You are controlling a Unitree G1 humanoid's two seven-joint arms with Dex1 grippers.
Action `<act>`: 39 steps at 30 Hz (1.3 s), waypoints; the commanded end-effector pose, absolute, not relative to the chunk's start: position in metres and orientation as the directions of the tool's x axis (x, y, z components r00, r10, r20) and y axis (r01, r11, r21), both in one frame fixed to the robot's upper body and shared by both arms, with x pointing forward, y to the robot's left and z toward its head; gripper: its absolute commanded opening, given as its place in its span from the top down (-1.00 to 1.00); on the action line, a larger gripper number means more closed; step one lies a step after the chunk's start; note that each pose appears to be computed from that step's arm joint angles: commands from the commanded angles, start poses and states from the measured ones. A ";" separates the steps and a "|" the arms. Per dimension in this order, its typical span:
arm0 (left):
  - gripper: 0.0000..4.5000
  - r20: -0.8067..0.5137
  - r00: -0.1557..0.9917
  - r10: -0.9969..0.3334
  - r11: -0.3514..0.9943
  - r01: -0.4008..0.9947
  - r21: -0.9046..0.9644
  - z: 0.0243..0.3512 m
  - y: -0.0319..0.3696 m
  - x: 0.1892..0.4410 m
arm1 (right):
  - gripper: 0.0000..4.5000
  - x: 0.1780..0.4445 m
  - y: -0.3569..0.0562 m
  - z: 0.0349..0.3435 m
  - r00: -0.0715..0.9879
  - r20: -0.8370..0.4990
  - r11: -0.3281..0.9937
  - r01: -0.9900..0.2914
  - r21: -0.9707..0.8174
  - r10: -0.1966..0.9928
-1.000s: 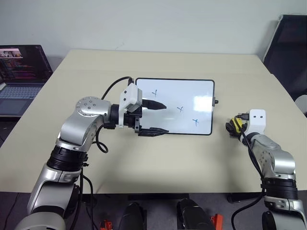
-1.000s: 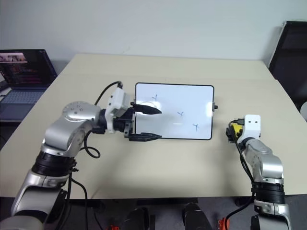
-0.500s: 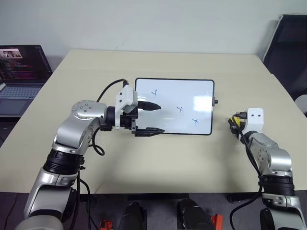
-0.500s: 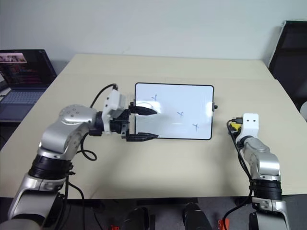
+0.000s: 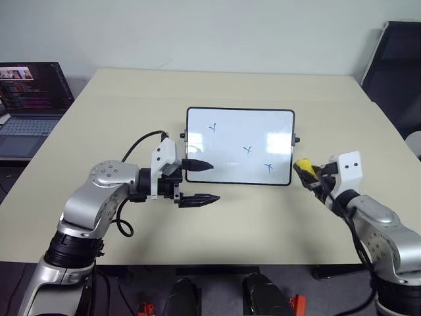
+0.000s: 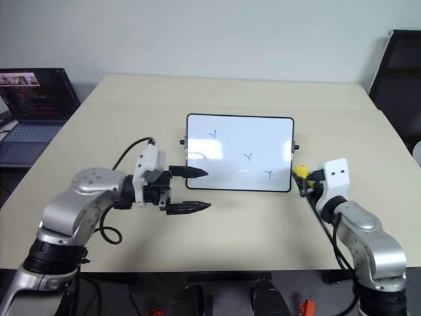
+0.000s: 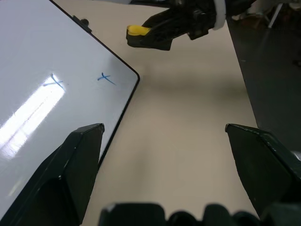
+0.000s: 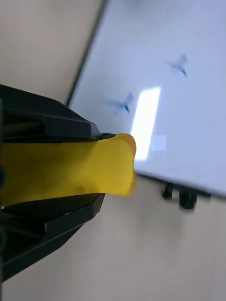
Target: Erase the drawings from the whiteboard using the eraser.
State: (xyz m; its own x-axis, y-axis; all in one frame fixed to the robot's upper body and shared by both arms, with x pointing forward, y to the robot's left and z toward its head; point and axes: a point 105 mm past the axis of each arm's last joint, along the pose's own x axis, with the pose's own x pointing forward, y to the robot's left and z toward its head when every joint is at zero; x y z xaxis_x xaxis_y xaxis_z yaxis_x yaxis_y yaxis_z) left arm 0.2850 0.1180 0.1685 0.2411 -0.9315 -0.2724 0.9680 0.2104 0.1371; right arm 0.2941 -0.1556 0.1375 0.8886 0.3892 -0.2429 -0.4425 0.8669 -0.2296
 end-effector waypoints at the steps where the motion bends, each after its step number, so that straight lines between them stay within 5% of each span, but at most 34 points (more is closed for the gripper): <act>1: -1.00 -0.269 0.277 -0.923 0.233 0.955 0.185 0.177 0.125 0.287 | 0.51 0.298 -0.131 0.146 0.868 -0.227 0.752 -0.495 -0.434 0.441; 10: -1.00 -0.261 0.279 -0.924 0.231 0.952 0.200 0.179 0.123 0.293 | 0.51 0.346 -0.124 0.159 0.927 -0.145 0.769 -0.368 -0.522 0.346; 22: -1.00 -0.266 0.297 -0.917 0.248 0.947 0.203 0.179 0.129 0.298 | 0.51 0.333 -0.140 0.118 0.863 -0.381 0.628 -0.503 -0.594 0.331; 29: -1.00 -0.273 0.293 -0.916 0.243 0.949 0.202 0.179 0.130 0.300 | 0.51 0.355 -0.146 0.155 0.945 -0.195 0.660 -0.323 -0.678 0.262; 35: -1.00 -0.273 0.290 -0.917 0.241 0.950 0.200 0.178 0.129 0.300 | 0.51 0.330 -0.126 0.114 0.823 -0.419 0.547 -0.568 -0.615 0.383; 39: -1.00 -0.275 0.292 -0.916 0.243 0.949 0.199 0.178 0.130 0.300 | 0.51 0.324 -0.132 0.108 0.808 -0.461 0.500 -0.589 -0.635 0.367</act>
State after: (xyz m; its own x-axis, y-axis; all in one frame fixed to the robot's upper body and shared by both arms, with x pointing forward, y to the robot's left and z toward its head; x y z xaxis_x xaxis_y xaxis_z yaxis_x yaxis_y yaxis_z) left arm 0.3000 0.1300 0.1665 0.2875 -0.9127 -0.2905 0.9558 0.2542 0.1476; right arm 0.3234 -0.1219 0.1087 0.7972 0.4089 -0.4443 -0.6033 0.5112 -0.6121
